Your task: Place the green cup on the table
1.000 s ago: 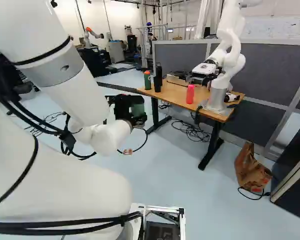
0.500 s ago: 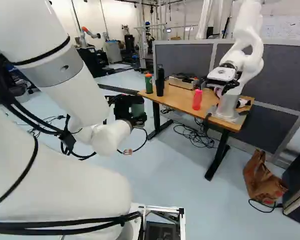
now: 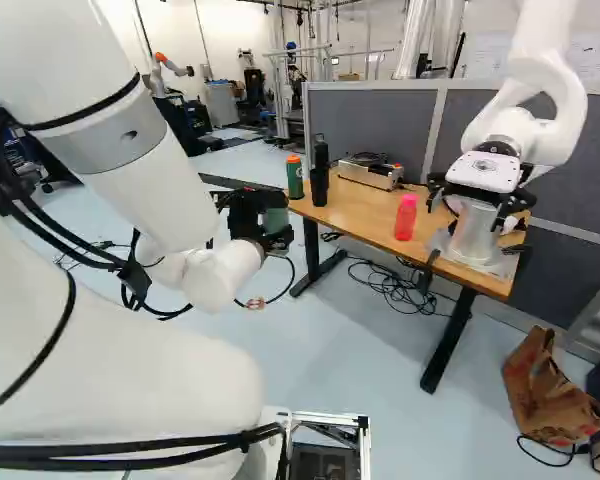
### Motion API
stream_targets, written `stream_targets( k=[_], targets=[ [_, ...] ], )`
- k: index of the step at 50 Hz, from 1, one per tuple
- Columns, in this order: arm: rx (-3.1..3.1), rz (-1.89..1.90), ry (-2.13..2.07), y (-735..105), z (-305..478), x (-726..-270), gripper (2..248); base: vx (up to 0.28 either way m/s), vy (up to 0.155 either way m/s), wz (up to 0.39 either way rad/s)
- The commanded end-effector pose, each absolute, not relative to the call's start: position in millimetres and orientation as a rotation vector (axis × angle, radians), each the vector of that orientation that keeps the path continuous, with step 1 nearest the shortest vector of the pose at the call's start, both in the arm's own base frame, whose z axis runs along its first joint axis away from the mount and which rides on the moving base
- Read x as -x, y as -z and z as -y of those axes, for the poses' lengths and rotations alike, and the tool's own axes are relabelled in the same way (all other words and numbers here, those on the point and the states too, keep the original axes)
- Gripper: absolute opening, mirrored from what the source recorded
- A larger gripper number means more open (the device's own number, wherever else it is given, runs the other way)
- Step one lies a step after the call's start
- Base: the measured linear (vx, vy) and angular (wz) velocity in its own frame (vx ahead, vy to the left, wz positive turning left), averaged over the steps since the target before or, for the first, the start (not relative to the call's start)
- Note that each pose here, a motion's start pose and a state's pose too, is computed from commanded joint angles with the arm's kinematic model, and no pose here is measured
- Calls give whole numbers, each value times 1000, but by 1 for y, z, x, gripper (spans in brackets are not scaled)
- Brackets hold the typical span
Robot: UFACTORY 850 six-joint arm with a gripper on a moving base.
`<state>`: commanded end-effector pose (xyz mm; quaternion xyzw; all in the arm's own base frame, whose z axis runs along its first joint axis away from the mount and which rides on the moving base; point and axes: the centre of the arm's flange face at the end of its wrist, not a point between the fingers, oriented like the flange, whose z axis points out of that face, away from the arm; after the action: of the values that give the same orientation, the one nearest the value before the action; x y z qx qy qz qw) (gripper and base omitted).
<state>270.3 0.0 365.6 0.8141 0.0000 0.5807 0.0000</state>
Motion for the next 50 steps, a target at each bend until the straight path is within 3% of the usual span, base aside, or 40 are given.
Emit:
stream_targets(
  k=[12, 50],
  targets=[
    [-2563, 0, -1817, -367, 0, -282, 118, 201, 9, 29],
    [-2515, 135, -1832, -376, 8, -353, 118, 2, -1, -3]
  ],
)
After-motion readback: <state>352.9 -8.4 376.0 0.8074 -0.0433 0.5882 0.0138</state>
